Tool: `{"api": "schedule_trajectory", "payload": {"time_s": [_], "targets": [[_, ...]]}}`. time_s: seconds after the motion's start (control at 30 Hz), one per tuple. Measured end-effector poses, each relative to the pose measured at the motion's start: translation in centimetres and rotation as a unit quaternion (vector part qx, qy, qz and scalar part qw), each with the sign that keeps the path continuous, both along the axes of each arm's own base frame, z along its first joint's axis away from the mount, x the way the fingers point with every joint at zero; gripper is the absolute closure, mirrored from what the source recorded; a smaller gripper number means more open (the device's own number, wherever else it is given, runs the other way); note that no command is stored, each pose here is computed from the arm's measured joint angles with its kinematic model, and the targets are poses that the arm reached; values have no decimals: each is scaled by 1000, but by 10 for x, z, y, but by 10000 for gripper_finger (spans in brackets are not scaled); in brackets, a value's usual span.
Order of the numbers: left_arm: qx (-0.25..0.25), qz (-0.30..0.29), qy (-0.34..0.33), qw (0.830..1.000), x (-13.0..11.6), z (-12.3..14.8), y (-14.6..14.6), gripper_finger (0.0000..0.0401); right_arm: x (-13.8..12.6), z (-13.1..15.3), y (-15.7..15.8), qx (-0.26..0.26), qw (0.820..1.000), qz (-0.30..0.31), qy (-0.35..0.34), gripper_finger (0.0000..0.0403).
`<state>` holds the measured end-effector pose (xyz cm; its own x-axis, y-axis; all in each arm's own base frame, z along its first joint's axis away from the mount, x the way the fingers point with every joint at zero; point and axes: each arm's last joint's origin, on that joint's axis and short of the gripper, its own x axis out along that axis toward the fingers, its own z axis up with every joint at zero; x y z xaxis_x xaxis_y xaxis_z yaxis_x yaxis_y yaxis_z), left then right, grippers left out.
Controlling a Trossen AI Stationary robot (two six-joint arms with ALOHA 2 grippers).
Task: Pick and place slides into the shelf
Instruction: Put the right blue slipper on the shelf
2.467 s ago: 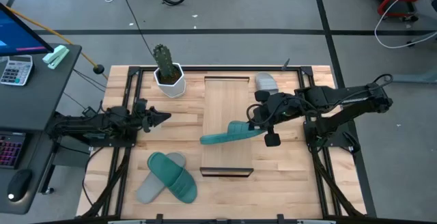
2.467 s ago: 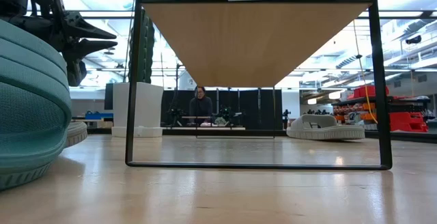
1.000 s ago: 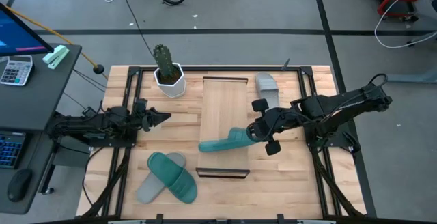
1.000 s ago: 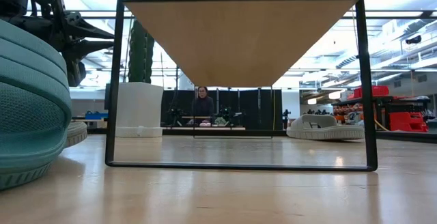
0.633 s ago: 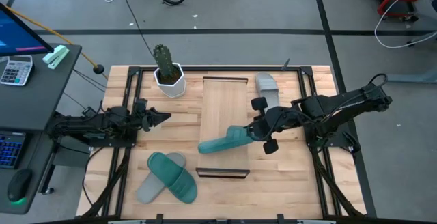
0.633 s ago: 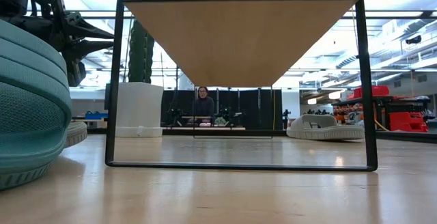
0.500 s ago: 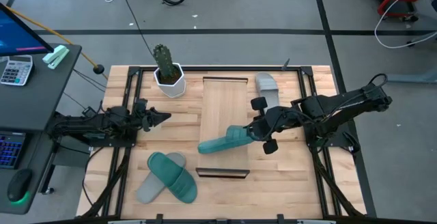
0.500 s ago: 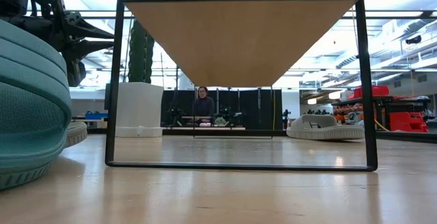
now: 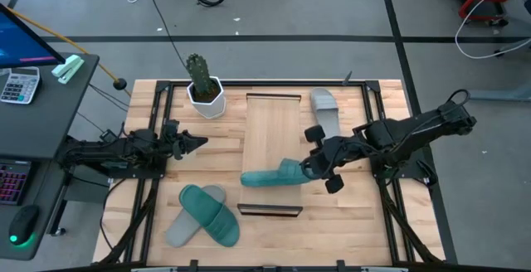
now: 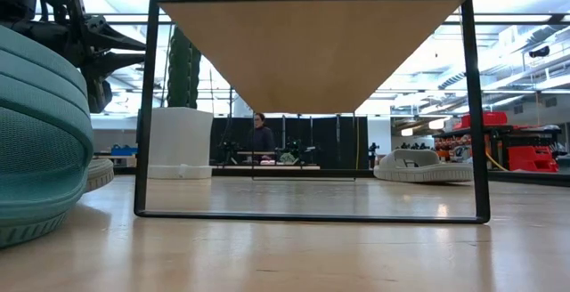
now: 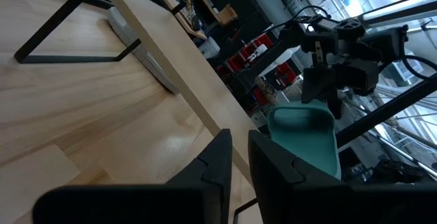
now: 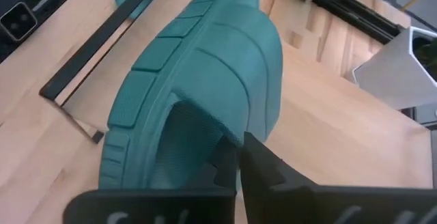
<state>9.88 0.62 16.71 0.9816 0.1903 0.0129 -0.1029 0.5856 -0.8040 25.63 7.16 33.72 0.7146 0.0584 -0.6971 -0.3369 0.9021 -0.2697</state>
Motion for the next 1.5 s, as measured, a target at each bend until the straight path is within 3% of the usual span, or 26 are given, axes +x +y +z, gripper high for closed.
{"api": "schedule_trajectory", "payload": {"time_s": [0.53,1.07,1.5], "targets": [[0,0,0,1000,0,0,0,350,-4,-3,4,6,1000,20,22,351],[0,0,0,1000,0,0,0,347,-5,-4,6,14,998,51,30,278],[0,0,0,1000,0,0,0,349,-5,-4,8,52,995,70,40,270]]}}
